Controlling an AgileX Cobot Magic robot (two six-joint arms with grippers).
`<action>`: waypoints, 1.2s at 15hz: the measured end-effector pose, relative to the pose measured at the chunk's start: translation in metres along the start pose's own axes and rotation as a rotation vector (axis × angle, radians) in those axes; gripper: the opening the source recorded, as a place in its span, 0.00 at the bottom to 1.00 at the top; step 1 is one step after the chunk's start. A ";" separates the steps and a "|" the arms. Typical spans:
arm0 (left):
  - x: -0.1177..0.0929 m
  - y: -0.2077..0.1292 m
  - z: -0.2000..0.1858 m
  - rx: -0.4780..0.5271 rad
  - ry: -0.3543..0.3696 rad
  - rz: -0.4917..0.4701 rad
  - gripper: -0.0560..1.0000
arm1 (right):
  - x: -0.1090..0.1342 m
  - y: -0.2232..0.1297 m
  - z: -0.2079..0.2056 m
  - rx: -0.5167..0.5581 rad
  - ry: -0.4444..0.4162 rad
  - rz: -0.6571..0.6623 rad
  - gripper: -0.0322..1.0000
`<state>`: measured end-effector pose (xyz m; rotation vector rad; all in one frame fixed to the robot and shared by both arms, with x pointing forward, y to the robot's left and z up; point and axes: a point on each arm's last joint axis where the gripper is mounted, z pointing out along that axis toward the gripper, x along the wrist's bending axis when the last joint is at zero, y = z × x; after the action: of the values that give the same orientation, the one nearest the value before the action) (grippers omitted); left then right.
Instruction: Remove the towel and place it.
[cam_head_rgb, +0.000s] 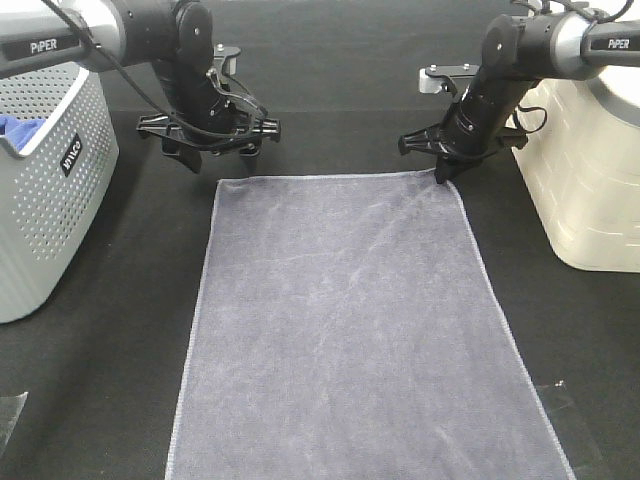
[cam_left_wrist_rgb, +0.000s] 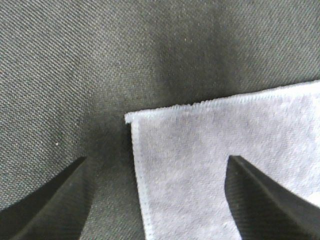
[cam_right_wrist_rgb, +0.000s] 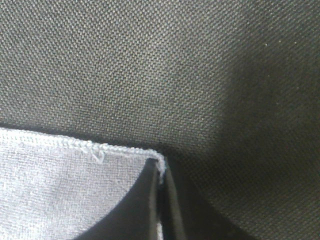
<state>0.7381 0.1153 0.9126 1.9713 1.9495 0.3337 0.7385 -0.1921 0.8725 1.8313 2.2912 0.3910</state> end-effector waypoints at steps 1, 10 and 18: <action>0.000 0.001 0.000 -0.008 0.002 -0.007 0.71 | 0.000 0.000 0.000 0.000 0.000 0.000 0.03; 0.006 -0.013 0.034 0.047 0.057 0.006 0.67 | 0.000 0.000 0.000 0.003 0.000 0.000 0.03; 0.003 -0.011 0.039 0.005 0.034 0.006 0.27 | 0.000 0.000 0.000 0.003 0.000 0.000 0.03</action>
<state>0.7440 0.1154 0.8725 1.9878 1.9672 0.3664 0.7383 -0.1922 0.8726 1.8327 2.2931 0.3879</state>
